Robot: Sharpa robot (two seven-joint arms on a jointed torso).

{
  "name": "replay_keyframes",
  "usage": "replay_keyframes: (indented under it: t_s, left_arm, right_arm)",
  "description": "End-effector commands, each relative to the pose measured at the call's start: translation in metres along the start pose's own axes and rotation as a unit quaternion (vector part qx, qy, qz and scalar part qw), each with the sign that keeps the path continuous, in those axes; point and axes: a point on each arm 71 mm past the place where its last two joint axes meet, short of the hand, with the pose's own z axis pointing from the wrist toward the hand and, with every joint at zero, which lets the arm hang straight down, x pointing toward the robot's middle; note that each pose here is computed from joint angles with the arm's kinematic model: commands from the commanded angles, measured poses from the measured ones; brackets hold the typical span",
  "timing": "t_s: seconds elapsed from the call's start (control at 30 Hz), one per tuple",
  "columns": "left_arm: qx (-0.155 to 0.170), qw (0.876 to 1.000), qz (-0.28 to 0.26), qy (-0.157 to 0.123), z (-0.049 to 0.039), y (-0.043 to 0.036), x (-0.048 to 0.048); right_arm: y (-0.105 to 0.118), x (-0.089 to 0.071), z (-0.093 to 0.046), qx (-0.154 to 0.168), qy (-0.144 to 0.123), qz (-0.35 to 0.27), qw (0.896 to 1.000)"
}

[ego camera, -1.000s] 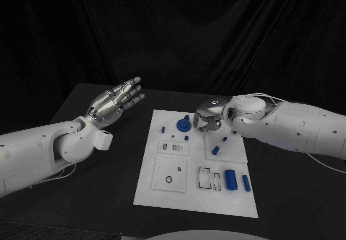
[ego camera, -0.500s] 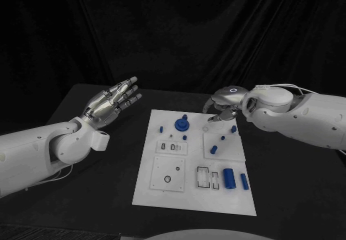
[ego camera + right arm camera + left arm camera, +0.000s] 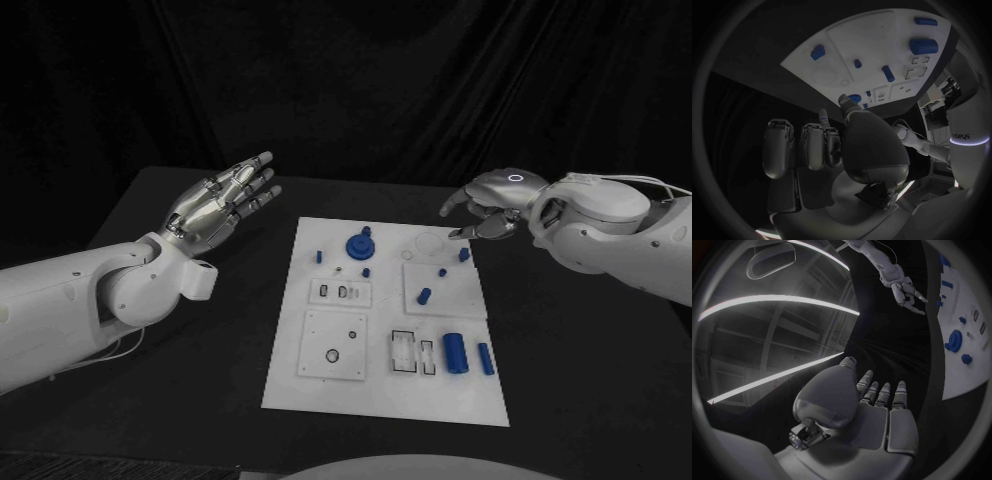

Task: Assemble the parts on the task board

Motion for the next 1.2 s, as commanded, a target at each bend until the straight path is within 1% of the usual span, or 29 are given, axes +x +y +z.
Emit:
replay_keyframes:
  t_s: [0.03,0.2,0.5,0.87,1.2]
  left_arm:
    - [0.004,1.0,-0.006,0.007,0.0007,0.0004,0.0019]
    - [0.004,1.0,-0.007,0.007,0.0012,0.0013,0.0021]
    - [0.003,1.0,-0.008,0.006,-0.0004,0.0023,0.0013]
    - [0.003,1.0,-0.009,0.006,-0.002,0.0031,0.0006]
    - [0.004,1.0,-0.01,0.006,-0.0032,0.0029,0.0]
  right_arm:
    - [-0.006,0.005,-0.005,0.024,-0.023,0.004,0.999]
    - [-0.012,0.019,-0.012,0.034,-0.013,0.009,0.999]
    - [-0.019,0.036,-0.017,0.045,0.0,0.012,0.999]
    - [-0.02,0.046,-0.016,0.049,0.005,0.014,0.999]
    - [-0.023,0.057,-0.016,0.061,0.02,0.015,0.998]
